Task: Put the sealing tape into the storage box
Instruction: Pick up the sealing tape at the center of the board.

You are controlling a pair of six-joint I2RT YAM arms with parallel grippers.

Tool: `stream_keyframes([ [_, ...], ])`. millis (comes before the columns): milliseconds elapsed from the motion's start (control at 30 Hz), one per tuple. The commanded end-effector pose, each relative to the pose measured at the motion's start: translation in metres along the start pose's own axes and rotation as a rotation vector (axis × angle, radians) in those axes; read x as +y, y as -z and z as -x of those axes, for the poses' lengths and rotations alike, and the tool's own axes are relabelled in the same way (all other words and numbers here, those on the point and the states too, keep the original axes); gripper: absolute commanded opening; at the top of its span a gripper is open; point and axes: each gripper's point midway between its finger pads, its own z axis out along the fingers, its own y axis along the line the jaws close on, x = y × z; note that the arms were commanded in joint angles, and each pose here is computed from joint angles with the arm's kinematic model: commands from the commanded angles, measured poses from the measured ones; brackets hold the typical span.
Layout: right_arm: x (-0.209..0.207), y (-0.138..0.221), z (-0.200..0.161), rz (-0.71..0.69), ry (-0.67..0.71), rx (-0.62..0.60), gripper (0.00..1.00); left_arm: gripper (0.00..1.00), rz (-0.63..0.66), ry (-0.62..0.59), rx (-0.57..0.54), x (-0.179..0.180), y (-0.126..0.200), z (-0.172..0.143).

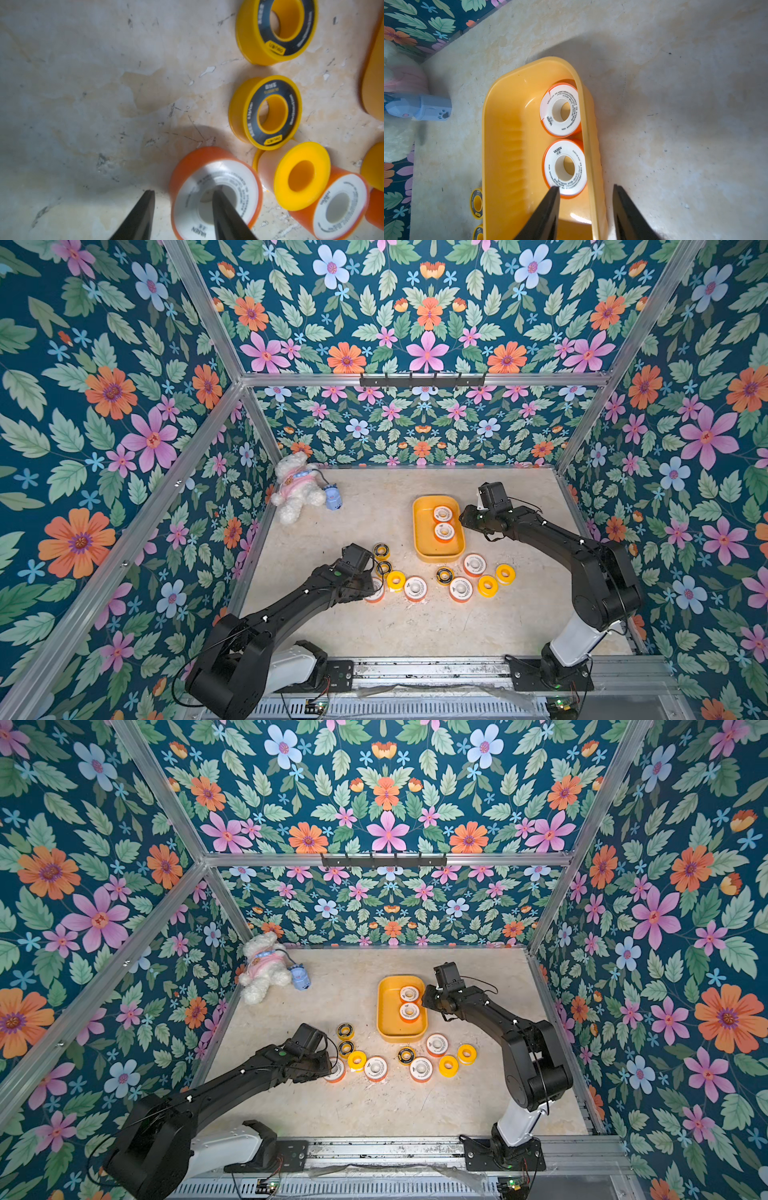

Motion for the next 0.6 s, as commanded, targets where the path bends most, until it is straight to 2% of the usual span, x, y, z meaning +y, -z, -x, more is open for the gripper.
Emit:
stream_keyframes([
  [0, 0.001, -0.002, 0.001, 0.006, -0.003, -0.004, 0.47, 0.48, 0.004, -0.009, 0.018, 0.000, -0.001, -0.003],
  [233, -0.002, -0.003, 0.000, -0.005, -0.002, -0.002, 0.47, 0.36, 0.042, -0.023, 0.033, 0.006, -0.008, -0.006],
  [567, -0.001, -0.008, -0.004, 0.003, 0.000, 0.019, 0.47, 0.34, 0.113, -0.059, 0.061, 0.012, -0.018, -0.006],
])
